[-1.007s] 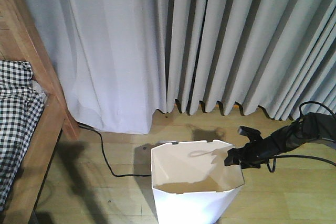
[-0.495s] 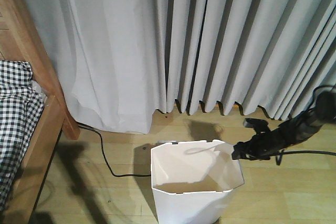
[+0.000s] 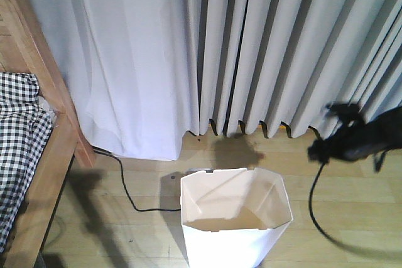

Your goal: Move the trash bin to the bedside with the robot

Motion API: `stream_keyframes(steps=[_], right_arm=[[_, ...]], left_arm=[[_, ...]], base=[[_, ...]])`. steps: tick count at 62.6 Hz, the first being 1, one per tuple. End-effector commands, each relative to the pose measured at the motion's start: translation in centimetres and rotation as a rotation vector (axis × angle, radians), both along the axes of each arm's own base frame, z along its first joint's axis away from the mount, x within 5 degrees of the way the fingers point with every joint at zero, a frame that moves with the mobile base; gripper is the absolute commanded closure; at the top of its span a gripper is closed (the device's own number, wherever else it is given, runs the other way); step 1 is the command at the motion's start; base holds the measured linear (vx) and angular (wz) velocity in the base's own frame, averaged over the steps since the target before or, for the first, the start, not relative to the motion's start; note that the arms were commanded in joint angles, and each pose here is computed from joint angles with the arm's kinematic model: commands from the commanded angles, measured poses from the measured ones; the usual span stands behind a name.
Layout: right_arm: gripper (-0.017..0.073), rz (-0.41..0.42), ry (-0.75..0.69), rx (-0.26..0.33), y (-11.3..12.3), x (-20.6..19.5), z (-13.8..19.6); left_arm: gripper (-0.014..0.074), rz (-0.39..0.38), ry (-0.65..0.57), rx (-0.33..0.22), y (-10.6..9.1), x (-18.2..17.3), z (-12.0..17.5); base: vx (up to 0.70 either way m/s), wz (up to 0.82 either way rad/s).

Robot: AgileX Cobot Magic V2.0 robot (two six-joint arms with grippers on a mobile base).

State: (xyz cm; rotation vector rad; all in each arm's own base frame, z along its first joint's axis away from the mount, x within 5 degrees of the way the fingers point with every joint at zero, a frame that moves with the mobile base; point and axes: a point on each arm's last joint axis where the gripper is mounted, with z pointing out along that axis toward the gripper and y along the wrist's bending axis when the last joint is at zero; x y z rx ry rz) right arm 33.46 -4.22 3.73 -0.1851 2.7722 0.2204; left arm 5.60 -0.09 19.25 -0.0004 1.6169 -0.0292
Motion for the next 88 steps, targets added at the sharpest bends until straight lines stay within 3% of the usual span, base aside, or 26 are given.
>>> stream_keyframes(steps=[1,13,21,29,35,45,59,71,79,88], right_arm=[[0.0028,-0.010,-0.162,-0.027,-0.1,-0.2,6.3],[0.0028,-0.047,-0.370,-0.046,0.4,-2.5,14.2],[0.0028,-0.023,-0.508,-0.054,1.0,-4.6,18.8],[0.0028,0.008,-0.637,-0.007,2.1,-7.0,23.3],[0.0028,-0.018,-0.758,0.023,2.7,-9.4,26.9],[0.0028,-0.004,-0.904,0.002,3.6,-13.6,30.8],[0.0028,-0.022,-0.982,0.017,4.4,-17.0,33.0],[0.0028,0.110,-1.022,-0.029,6.1,-19.1,33.7],[0.0031,0.142,-1.063,-0.024,6.7,-21.2,34.4],[0.0031,0.092,-1.103,-0.048,6.2,-23.7,32.3]], left_arm=[[0.0600,-0.003,-0.102,-0.009,0.0,-0.2,1.5],[0.0600,-0.003,-0.102,-0.009,0.0,-0.2,1.5],[0.0600,-0.003,-0.102,-0.009,0.0,-0.2,1.5],[0.0600,-0.003,-0.102,-0.009,0.0,-0.2,1.5],[0.0600,-0.003,-0.102,-0.009,0.0,-0.2,1.5],[0.0600,-0.003,-0.102,-0.009,0.0,-0.2,1.5],[0.0600,-0.003,-0.102,-0.009,0.0,-0.2,1.5],[0.0600,-0.003,-0.102,-0.009,0.0,-0.2,1.5],[0.0600,-0.003,-0.102,-0.009,0.0,-0.2,1.5],[0.0600,-0.003,-0.102,-0.009,0.0,-0.2,1.5]], base=[[0.00,0.00],[0.00,0.00],[0.00,0.00],[0.00,0.00],[0.00,0.00],[0.00,0.00],[0.00,0.00],[0.00,0.00],[0.00,0.00],[0.00,0.00]])
